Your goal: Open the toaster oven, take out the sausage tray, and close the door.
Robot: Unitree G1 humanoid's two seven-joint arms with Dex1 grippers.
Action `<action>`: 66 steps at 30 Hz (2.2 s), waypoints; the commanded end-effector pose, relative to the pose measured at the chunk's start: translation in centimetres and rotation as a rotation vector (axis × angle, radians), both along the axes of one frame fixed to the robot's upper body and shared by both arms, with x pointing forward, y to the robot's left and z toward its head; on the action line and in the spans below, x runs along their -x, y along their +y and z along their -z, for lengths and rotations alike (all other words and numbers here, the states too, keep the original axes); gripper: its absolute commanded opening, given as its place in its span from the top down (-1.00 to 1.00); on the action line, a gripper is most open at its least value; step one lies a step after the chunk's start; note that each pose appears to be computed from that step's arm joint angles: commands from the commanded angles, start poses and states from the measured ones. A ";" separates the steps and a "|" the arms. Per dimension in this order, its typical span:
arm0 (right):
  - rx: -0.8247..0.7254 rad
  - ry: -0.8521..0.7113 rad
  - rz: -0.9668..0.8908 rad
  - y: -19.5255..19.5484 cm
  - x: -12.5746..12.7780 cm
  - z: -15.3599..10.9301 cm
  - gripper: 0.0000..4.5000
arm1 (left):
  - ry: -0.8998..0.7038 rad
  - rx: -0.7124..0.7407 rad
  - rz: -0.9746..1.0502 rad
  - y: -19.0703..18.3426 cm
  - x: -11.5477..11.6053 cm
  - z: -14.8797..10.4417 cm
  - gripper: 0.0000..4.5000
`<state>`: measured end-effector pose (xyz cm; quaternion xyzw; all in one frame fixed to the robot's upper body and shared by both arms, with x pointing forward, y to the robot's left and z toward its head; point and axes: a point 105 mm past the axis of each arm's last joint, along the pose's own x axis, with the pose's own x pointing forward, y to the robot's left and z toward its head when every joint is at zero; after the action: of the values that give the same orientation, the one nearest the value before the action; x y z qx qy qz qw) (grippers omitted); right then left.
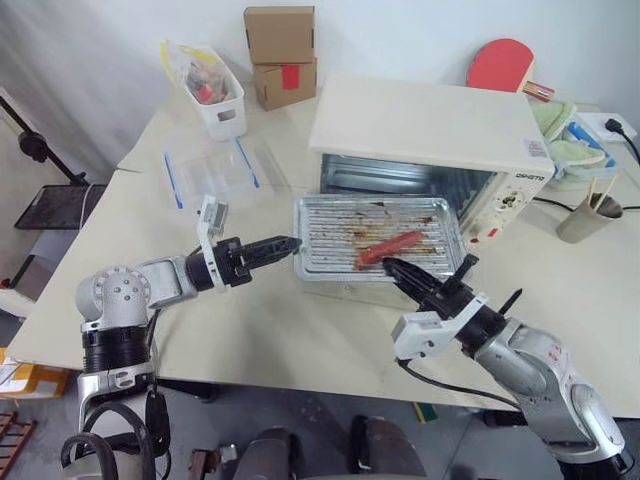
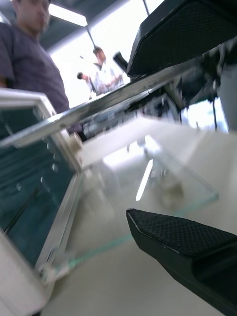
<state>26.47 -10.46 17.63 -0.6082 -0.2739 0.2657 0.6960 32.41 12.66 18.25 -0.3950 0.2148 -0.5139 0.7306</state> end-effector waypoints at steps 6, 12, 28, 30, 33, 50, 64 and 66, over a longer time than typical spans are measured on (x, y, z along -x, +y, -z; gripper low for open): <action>0.000 0.011 -0.128 1.5 0.0 -0.6 1.00 | 0.075 0.049 0.057 -0.3 0.6 -1.3 -1.00; -0.008 0.023 -0.192 2.5 0.4 -0.6 1.00 | 0.136 0.077 0.057 -0.8 0.3 -0.8 -0.49; -0.145 0.068 -0.275 2.9 0.6 -1.9 0.72 | 0.290 0.130 -0.038 -0.4 0.4 0.8 1.00; -0.142 0.064 -0.278 2.7 0.5 -1.9 0.44 | 0.318 0.155 -0.069 0.1 0.4 1.1 1.00; -0.139 0.074 -0.281 2.2 0.9 -1.7 -0.04 | 0.362 0.211 -0.119 1.3 0.7 1.5 1.00; -0.187 0.192 0.072 -11.7 -0.8 -0.2 -0.54 | 0.358 0.297 -0.484 11.4 6.2 5.3 1.00; -0.526 0.664 0.110 -16.1 -2.4 4.2 0.99 | 0.286 0.436 -0.835 14.5 10.7 6.4 1.00; -0.526 0.841 0.047 -14.8 -2.0 6.1 0.99 | 0.286 0.452 -0.844 13.9 10.7 6.5 1.00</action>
<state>28.84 -26.24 12.08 -0.2943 -0.0292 0.3525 0.8879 21.92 26.82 10.53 -0.6734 0.0359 -0.1359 0.7258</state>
